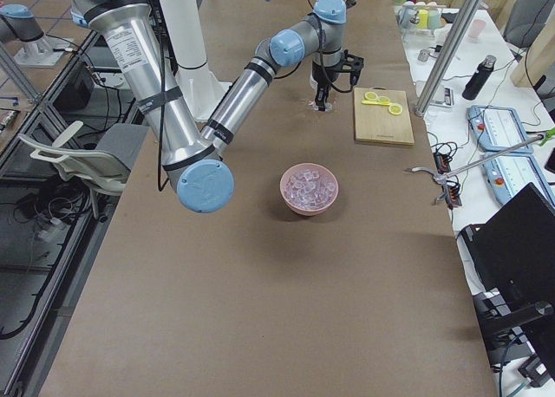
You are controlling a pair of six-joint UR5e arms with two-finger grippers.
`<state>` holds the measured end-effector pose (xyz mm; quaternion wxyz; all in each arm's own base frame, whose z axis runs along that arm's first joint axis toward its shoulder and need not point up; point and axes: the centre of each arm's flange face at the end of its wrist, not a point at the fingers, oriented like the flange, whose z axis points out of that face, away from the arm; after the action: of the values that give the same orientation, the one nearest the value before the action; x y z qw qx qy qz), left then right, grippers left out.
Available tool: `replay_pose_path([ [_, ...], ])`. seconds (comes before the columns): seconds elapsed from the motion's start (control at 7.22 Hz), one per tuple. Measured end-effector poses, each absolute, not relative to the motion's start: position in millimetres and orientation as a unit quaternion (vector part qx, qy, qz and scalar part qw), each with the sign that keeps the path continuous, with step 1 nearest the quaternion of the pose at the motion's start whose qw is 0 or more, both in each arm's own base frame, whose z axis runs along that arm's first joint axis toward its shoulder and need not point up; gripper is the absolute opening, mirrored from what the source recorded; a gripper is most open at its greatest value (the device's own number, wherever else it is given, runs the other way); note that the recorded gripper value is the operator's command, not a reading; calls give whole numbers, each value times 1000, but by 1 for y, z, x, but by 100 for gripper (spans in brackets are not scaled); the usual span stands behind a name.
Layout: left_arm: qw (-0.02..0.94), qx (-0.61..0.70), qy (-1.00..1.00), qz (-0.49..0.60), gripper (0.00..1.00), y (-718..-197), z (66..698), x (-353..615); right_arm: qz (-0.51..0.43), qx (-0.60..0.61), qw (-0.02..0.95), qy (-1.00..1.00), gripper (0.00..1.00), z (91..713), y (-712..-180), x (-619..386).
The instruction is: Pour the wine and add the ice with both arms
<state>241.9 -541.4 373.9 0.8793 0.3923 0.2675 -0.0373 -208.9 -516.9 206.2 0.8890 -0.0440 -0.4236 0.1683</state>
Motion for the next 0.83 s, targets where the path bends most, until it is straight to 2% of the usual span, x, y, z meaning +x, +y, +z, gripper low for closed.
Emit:
replay_pose_path([
  [0.55,848,429,308,-48,0,-540,451,210,208,-68,862,-458,0,154,-543,-277],
  [0.83,836,446,316,-54,0,-542,521,201,220,-81,850,-472,0,133,-547,-307],
])
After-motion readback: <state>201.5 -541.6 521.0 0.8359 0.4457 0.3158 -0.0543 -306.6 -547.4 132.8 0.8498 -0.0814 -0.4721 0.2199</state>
